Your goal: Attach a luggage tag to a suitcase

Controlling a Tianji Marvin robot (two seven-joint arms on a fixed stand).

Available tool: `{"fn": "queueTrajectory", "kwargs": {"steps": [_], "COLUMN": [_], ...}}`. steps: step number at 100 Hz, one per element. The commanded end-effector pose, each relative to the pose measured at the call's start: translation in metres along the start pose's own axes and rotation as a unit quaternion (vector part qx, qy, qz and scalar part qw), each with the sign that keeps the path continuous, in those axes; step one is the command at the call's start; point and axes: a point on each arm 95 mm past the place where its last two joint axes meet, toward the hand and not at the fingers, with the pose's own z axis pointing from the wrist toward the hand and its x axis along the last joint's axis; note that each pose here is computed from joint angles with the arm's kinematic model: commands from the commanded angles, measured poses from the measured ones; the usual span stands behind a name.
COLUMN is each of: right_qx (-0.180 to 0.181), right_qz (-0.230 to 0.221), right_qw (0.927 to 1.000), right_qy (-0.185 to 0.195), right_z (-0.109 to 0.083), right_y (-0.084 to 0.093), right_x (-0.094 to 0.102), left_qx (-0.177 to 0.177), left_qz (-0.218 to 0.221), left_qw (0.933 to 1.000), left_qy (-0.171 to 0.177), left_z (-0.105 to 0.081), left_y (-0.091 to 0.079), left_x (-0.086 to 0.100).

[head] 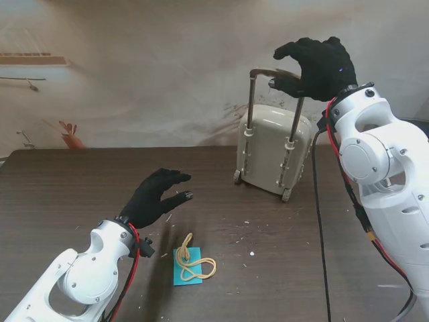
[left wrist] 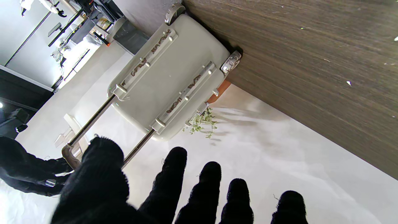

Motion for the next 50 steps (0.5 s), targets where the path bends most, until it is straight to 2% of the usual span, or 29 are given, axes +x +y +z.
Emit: {"fn": "queueTrajectory", "kwargs": {"steps": [1, 50], "right_qx": [0.011, 0.044], "right_qz": [0.001, 0.002], "right_qw": [0.9999, 0.999], "right_qy": [-0.005, -0.011], "right_z": [0.004, 0.026], "right_y": [-0.003, -0.028], "right_x": [-0.003, -0.008], "left_qx": [-0.007, -0.012], "left_qz": [0.0, -0.002], "left_qw": [1.0, 0.9999], "left_qy": [0.005, 0.007], "left_z": [0.001, 0.003], "left_y": [0.0, 0.002], "left_x": [0.003, 0.005]}}
